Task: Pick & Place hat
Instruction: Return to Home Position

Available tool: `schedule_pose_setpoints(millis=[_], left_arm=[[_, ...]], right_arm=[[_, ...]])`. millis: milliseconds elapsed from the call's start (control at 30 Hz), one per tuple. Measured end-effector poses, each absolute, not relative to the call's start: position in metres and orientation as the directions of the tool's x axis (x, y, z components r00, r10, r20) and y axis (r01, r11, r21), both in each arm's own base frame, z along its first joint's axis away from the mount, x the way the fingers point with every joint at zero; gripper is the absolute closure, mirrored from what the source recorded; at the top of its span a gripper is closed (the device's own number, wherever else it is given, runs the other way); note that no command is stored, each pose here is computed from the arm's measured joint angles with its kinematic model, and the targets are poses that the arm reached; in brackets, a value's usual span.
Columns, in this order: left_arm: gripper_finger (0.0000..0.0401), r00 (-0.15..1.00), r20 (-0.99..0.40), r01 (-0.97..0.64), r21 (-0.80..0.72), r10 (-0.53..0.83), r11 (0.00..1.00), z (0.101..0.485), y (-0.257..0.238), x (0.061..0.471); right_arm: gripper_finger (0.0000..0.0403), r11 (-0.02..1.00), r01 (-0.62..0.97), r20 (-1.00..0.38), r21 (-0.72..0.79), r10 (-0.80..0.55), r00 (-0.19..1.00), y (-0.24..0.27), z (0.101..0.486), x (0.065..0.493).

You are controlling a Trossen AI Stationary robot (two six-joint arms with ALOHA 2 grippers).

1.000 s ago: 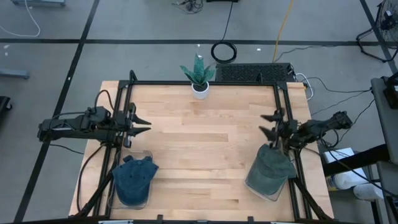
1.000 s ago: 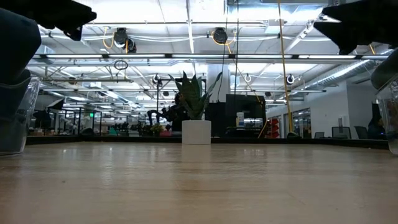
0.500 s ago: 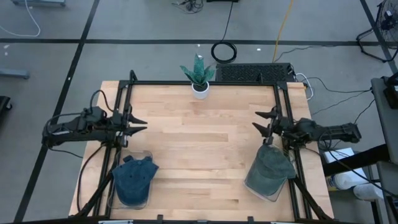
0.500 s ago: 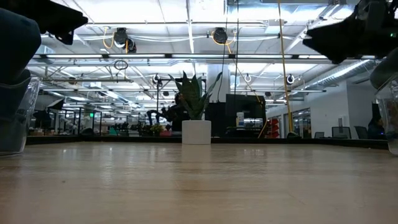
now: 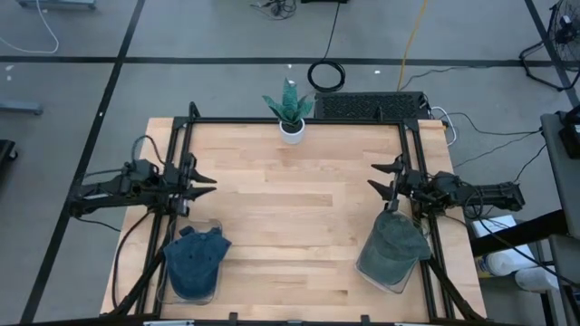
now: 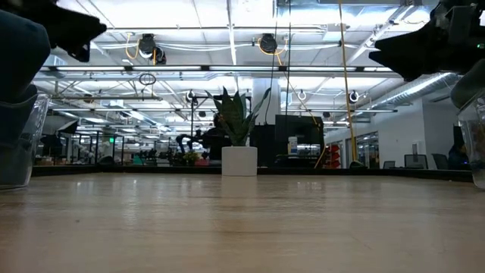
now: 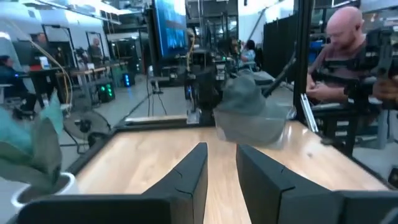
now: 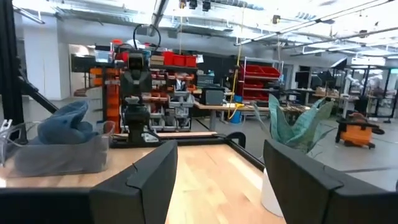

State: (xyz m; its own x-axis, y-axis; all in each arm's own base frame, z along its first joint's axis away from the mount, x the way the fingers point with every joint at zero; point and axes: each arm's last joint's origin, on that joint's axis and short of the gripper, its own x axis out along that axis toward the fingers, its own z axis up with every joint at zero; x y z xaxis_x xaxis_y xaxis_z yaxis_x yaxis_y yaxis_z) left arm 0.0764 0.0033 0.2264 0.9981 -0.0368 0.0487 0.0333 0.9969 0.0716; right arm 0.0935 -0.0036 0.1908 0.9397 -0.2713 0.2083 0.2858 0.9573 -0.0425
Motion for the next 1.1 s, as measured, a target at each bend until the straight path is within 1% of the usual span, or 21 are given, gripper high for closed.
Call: schedule_pose_setpoints(millis=[100, 200, 300, 400, 567, 800, 933, 1100], left_arm=[[0.0308, 0.999, 0.027, 0.039, 0.065, -0.041, 0.997, 0.210, 0.004, 0.083], [0.0308, 0.999, 0.037, 0.038, 0.060, -0.040, 0.997, 0.200, 0.004, 0.087], [0.0308, 0.999, -0.001, 0.040, 0.022, -0.040, 0.999, 0.184, 0.005, 0.092], [0.0308, 0.998, 0.040, 0.040, -0.003, -0.040, 0.999, 0.171, 0.005, 0.097], [0.0308, 0.999, 0.030, 0.040, -0.017, -0.040, 0.999, 0.170, 0.005, 0.098], [0.0308, 0.999, 0.006, 0.038, 0.006, -0.038, 0.999, 0.168, 0.005, 0.099], [0.0308, 0.999, 0.006, 0.038, 0.018, -0.038, 0.999, 0.168, 0.005, 0.099], [0.0308, 1.000, 0.005, 0.031, 0.044, -0.031, 0.999, 0.168, 0.006, 0.099]], right_arm=[[0.0177, 0.961, 0.275, 0.206, -0.040, -0.261, 0.943, -0.004, 0.190, 0.094], [0.0177, 0.959, 0.281, 0.194, -0.046, -0.268, 0.944, -0.005, 0.189, 0.094], [0.0177, 0.957, 0.286, 0.193, -0.050, -0.272, 0.943, -0.005, 0.189, 0.094], [0.0177, 0.957, 0.285, 0.192, -0.051, -0.271, 0.943, -0.005, 0.189, 0.094], [0.0177, 0.957, 0.284, 0.193, -0.050, -0.270, 0.943, -0.005, 0.189, 0.094], [0.0177, 0.958, 0.280, 0.189, -0.056, -0.265, 0.946, -0.005, 0.188, 0.094], [0.0177, 0.967, 0.237, 0.183, -0.089, -0.218, 0.959, -0.004, 0.187, 0.095], [0.0177, 0.965, 0.243, 0.165, -0.100, -0.225, 0.960, -0.004, 0.186, 0.095]])
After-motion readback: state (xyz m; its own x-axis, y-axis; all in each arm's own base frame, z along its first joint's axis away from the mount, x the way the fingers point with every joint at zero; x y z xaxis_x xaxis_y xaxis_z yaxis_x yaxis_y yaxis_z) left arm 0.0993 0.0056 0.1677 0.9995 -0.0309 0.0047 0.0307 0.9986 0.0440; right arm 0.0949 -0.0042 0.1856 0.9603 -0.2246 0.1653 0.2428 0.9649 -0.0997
